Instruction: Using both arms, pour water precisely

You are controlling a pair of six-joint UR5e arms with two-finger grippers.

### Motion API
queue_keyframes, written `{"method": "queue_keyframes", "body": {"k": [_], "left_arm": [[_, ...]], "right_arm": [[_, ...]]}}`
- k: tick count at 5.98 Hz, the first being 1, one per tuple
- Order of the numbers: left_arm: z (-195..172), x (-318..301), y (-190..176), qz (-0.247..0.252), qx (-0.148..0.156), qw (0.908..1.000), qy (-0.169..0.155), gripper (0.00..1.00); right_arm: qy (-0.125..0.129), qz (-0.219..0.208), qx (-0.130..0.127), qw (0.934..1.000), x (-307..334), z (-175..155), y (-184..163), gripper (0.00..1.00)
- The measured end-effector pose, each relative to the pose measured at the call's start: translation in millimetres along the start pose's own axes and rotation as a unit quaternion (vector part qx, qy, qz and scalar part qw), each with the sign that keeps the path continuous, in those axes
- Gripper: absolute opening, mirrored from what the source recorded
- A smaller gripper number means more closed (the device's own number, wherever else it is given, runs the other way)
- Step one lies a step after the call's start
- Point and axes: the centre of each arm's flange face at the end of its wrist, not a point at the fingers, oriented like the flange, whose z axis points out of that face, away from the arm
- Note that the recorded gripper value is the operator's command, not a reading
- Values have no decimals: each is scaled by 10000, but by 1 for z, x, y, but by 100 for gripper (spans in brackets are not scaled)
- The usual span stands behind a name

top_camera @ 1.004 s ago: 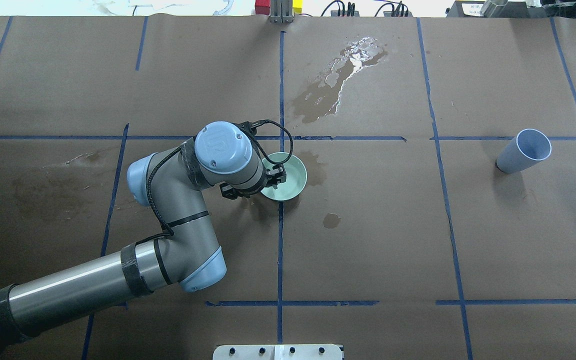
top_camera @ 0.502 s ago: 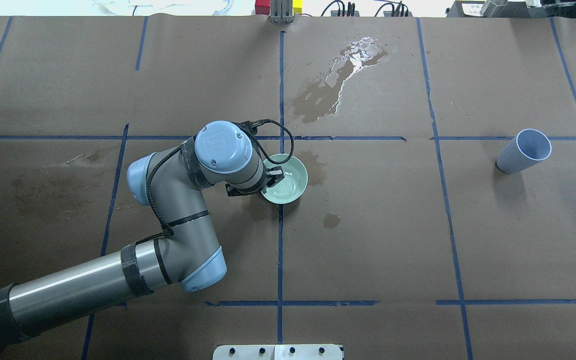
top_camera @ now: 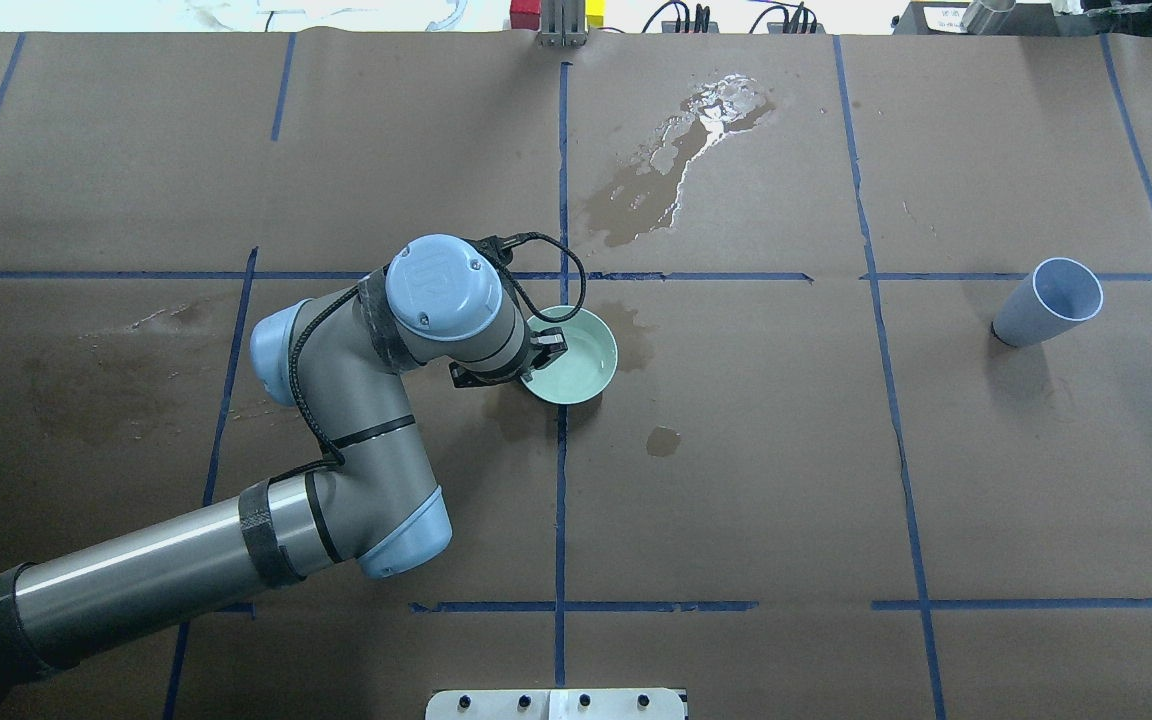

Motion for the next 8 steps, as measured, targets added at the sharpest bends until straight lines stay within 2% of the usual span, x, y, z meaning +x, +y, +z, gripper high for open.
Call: {"method": "queue_keyframes", "body": {"k": [2,4,6,8], "left_arm": [[-45,-53,-54,366,-344,9986,154,0],[-92,-143,-127,866,-546,9945,215,0],[-126,-279,-194,1428,-631,9874,245,0],[-167,-432,-225,1760,-697,9810,434,1]], "right_arm": [[0,-2,4,10000,0,0,-1,100],[-18,-13,3,10000,-2,0,-2,100],[-99,-11,3,10000,-3,1,-2,100],[-114,-14,5,9999,-4,1,-2,100]]}}
